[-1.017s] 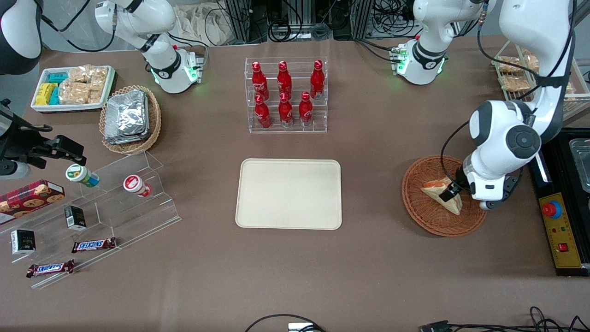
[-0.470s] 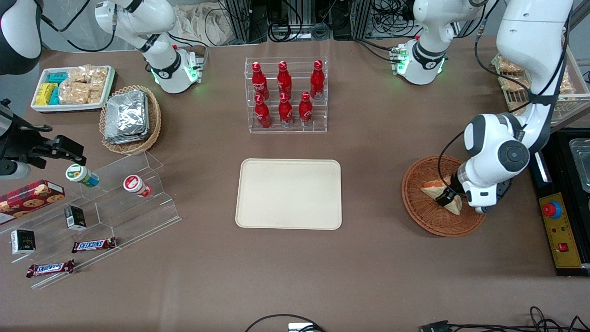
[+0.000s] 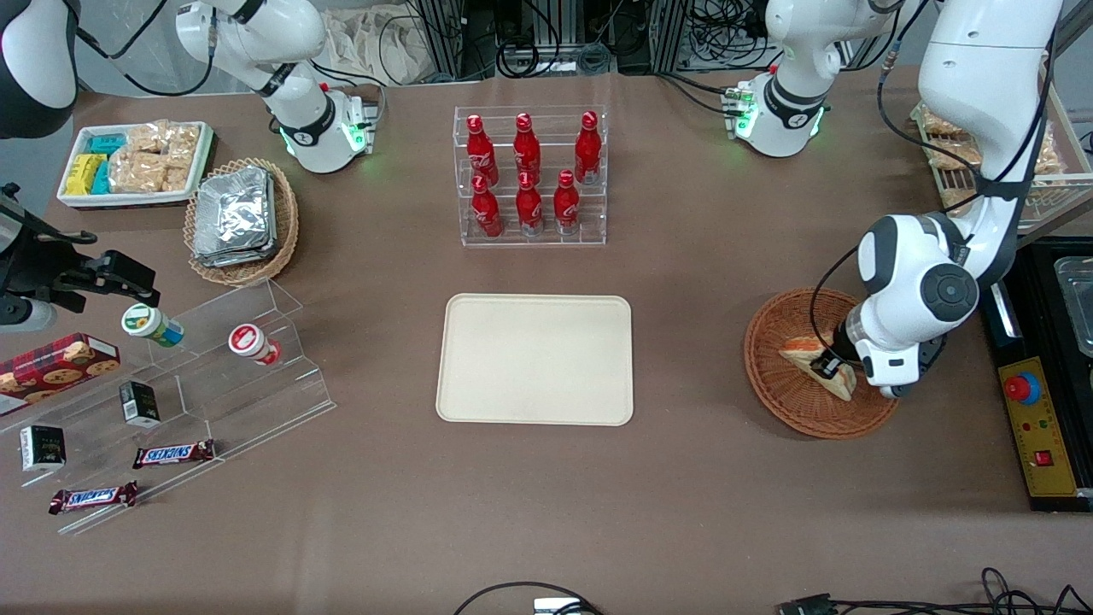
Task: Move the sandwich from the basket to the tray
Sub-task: 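Lower the open left gripper onto the wrapped sandwich in the basket, then close the left gripper on the sandwich and lift it from the basket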
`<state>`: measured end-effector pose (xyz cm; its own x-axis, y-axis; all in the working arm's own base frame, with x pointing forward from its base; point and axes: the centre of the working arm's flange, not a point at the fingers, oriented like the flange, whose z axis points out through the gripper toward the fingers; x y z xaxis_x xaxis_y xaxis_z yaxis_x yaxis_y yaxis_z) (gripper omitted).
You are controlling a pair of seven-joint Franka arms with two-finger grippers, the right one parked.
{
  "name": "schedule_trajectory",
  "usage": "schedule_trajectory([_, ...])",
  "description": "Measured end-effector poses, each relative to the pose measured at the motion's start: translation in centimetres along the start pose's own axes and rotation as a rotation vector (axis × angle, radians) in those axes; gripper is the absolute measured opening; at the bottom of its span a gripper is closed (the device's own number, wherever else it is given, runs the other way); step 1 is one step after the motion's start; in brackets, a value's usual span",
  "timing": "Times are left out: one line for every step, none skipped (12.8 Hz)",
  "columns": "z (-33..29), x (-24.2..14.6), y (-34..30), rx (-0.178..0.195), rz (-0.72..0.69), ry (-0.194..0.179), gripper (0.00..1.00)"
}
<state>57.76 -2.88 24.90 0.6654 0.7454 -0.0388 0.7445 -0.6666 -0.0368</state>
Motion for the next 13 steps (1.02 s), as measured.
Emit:
schedule_trajectory([-0.8,0.2,0.3,0.01,0.004,-0.004,0.36])
schedule_trajectory([-2.1,0.6,0.7,0.028,0.01,-0.013,0.34])
schedule_trajectory([-4.0,1.1,1.1,0.053,0.03,-0.025,0.33])
schedule_trajectory([-6.1,1.5,1.4,0.076,0.061,-0.037,0.32])
schedule_trajectory([-8.3,1.9,1.7,0.096,0.1,-0.051,0.28])
schedule_trajectory([-10.8,2.2,1.9,0.109,0.146,-0.062,0.22])
schedule_trajectory([-13.5,2.5,2.1,0.116,0.203,-0.068,0.2])
schedule_trajectory([-16.6,2.6,2.2,0.114,0.261,-0.067,0.2])
schedule_trajectory([-20.1,2.6,2.3,0.112,0.323,-0.067,0.2])
schedule_trajectory([-23.4,2.3,2.3,0.114,0.392,-0.074,0.2])
schedule_trajectory([-26.4,1.6,2.5,0.111,0.477,-0.078,0.2])
schedule_trajectory([-28.5,0.7,3.0,0.101,0.557,-0.074,0.2])
schedule_trajectory([-29.6,-0.7,4.0,0.089,0.622,-0.069,0.2])
